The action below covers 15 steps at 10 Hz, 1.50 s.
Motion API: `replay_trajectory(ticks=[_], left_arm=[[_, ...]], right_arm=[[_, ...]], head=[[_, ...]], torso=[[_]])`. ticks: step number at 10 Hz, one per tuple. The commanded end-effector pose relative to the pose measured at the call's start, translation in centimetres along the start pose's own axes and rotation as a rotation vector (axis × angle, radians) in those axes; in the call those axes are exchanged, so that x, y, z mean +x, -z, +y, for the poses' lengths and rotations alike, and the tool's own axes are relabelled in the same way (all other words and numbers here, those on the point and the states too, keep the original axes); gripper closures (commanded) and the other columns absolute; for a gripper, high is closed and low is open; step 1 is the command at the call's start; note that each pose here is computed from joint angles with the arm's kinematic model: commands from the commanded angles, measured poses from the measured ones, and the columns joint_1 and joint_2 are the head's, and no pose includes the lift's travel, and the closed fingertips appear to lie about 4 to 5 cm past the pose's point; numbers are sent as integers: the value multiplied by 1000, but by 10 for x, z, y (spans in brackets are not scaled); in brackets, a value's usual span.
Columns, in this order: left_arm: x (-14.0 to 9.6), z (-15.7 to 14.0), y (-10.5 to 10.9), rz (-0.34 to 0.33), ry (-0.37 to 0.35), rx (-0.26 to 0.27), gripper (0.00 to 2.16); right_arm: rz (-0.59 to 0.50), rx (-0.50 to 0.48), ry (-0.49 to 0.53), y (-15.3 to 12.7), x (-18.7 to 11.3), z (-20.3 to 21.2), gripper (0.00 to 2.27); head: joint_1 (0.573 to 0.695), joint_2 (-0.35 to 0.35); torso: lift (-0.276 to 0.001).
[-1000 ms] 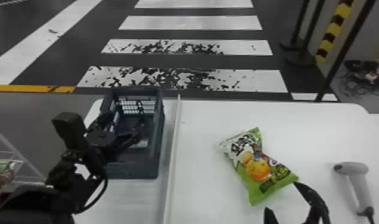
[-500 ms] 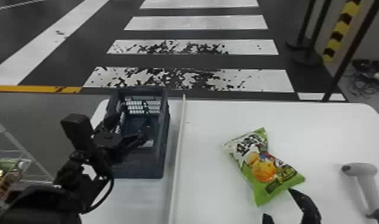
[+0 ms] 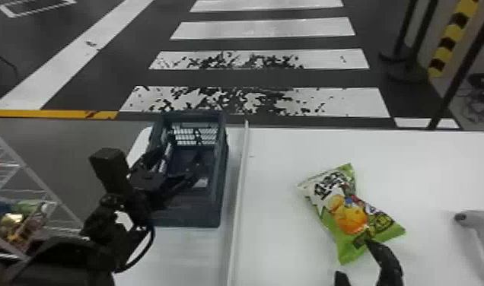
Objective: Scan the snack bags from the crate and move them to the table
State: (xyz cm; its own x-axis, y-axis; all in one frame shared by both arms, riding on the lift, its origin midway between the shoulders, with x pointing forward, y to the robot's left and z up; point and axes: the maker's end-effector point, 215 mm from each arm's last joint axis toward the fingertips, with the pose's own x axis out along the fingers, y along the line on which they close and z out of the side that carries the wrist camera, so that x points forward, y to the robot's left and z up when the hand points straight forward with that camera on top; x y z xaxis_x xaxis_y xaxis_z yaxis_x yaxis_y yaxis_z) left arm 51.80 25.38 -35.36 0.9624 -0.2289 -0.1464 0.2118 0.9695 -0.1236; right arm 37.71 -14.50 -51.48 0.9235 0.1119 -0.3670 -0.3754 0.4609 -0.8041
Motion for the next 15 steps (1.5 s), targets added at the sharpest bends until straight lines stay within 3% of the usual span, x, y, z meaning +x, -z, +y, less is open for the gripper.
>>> replay_trajectory(ticks=[1, 6, 7, 8, 10, 15], left_arm=[[0, 2, 3, 6, -1, 2, 33], [1, 3, 7, 14, 2, 0, 33], [1, 2, 10, 17, 5, -3, 33], [1, 3, 11, 20, 6, -3, 33], [2, 2, 15, 25, 13, -10, 33], [1, 1, 15, 23, 17, -11, 33]], right_arm=[[4, -2, 1, -1, 7, 3, 93], [29, -26, 47, 10, 20, 1, 289], [31, -26, 52, 11, 21, 0, 674], [29, -31, 59, 12, 21, 1, 1430], [14, -52, 97, 12, 21, -1, 2219], [-20, 4, 100, -4, 13, -7, 2246]], head=[[695, 135], [695, 135], [695, 131], [695, 127], [695, 120], [695, 133]], torso=[[-95], [-95], [-95], [-95], [-95], [-95]])
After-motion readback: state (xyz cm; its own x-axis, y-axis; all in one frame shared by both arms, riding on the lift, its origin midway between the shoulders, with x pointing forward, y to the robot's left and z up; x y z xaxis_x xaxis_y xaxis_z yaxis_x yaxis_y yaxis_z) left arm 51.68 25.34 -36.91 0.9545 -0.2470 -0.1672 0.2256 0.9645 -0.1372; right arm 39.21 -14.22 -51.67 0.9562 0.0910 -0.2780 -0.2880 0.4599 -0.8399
